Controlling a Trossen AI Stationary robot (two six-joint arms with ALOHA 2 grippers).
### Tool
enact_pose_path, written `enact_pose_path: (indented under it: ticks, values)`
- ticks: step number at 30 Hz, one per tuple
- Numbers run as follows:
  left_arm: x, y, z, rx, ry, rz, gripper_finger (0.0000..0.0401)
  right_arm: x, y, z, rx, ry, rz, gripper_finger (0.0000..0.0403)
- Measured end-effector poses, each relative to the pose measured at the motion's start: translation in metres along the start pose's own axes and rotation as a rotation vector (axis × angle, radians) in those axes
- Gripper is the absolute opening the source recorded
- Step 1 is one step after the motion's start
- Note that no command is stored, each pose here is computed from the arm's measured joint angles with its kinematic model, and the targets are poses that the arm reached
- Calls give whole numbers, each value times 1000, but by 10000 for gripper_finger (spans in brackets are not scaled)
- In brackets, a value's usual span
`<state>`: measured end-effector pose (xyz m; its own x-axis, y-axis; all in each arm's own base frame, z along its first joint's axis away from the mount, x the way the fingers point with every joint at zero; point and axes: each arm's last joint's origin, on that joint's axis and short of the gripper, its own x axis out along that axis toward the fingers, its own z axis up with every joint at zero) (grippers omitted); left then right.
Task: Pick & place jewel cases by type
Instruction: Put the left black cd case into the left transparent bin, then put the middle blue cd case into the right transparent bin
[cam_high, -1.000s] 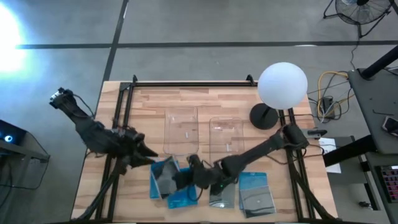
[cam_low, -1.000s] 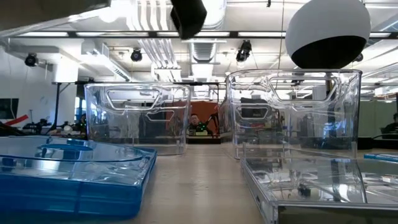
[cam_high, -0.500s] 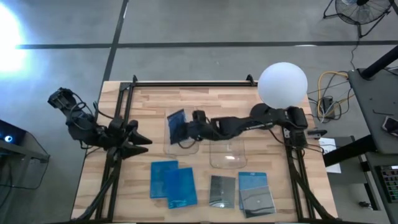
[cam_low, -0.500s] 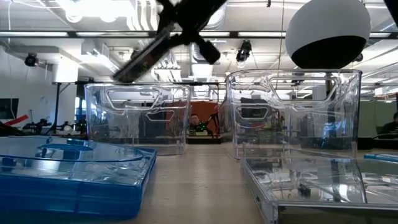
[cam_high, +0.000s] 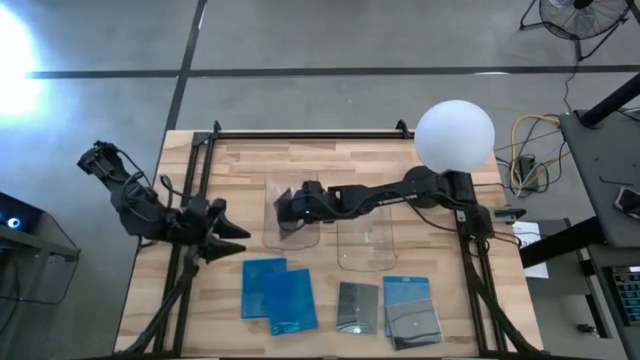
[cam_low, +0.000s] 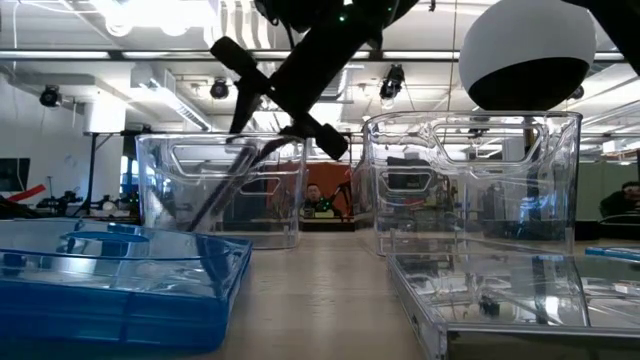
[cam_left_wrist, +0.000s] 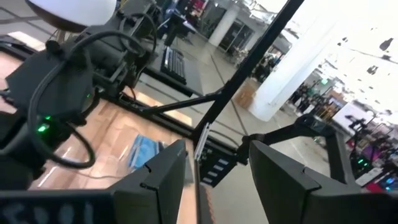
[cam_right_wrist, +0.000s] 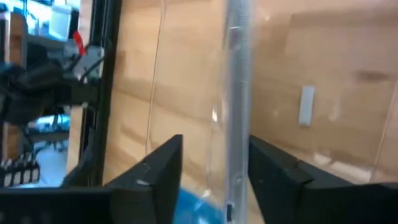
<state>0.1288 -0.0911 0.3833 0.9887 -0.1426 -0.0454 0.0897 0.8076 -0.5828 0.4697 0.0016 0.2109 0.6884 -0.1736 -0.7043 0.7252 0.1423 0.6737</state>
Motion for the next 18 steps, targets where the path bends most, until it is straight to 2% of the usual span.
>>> enact_pose_path:
  ticks: [3,8,11,15,18]
  values:
    - [0,2,-2,-13,21,16,161,-2,-3,-6,-36,56,-31,202]
    - [0,7,-10,-39,87,70,161,-29,0,-22,-218,131,-90,236]
    - [-1,14,-18,-47,158,141,161,-53,6,-35,-340,139,-103,244]
    - [-3,25,-30,-80,244,257,161,-84,13,-62,-536,59,-83,246]
    - [-3,31,-37,-107,291,343,161,-106,16,-80,-585,75,-50,242]
